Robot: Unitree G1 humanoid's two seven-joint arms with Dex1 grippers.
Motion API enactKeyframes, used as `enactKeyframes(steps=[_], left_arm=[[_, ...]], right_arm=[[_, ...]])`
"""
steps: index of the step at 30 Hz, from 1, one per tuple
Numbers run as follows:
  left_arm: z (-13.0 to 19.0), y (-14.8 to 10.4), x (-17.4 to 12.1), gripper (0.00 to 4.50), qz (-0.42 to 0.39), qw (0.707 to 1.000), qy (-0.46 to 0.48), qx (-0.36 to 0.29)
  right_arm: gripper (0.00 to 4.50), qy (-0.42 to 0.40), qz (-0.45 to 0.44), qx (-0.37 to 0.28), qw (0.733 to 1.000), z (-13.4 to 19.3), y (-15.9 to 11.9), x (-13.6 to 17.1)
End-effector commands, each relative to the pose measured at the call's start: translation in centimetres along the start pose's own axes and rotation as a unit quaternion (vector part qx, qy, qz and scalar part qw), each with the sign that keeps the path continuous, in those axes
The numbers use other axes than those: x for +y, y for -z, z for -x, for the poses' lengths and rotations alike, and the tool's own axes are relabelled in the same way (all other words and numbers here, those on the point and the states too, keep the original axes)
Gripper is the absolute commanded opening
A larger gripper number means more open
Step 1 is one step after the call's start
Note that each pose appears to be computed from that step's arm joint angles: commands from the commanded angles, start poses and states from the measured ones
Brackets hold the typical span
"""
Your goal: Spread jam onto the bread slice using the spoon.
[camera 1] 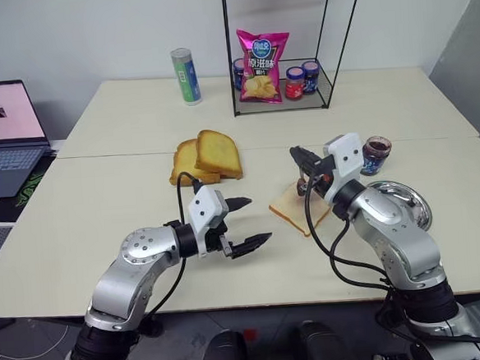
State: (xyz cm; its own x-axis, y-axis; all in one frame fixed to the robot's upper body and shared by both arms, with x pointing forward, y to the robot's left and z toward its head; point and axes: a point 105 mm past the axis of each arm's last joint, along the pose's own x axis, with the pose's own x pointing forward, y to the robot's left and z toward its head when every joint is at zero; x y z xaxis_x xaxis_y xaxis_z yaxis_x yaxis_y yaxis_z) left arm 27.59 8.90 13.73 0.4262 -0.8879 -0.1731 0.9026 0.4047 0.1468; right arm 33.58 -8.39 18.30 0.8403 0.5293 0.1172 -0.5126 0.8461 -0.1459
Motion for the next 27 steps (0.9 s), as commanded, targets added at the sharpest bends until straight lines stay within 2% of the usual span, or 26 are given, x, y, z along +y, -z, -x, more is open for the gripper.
enactKeyframes(steps=[1, 9, 11, 13, 22, 27], left_arm=[[0.0, -1.2, 0.2, 4.50, -0.020, 1.000, 0.001, -0.020], [-0.1, -1.4, 0.3, 4.50, -0.022, 1.000, 0.003, -0.022], [-0.2, -1.4, 0.2, 4.50, -0.022, 1.000, 0.004, -0.022], [-0.3, -1.4, 0.2, 4.50, -0.022, 0.999, 0.004, -0.024], [-0.6, -1.6, 0.3, 4.50, -0.024, 0.999, 0.006, -0.028], [-0.6, -1.6, 0.4, 4.50, -0.026, 0.999, 0.005, -0.029]], right_arm=[[0.04, -0.007, 0.017, -0.034, 0.999, 0.2, -1.8, 0.3], [0.04, 0.001, 0.034, -0.038, 0.999, 0.2, -1.8, 0.1], [0.04, 0.001, 0.039, -0.009, 0.999, 0.5, 0.4, 0.1], [0.04, 0.001, 0.041, -0.001, 0.999, 0.8, 1.2, 0.1], [0.04, 0.008, 0.041, -0.007, 0.999, 0.3, 1.4, -0.1], [0.04, 0.007, 0.059, -0.024, 0.998, 0.1, 0.2, -0.2]])
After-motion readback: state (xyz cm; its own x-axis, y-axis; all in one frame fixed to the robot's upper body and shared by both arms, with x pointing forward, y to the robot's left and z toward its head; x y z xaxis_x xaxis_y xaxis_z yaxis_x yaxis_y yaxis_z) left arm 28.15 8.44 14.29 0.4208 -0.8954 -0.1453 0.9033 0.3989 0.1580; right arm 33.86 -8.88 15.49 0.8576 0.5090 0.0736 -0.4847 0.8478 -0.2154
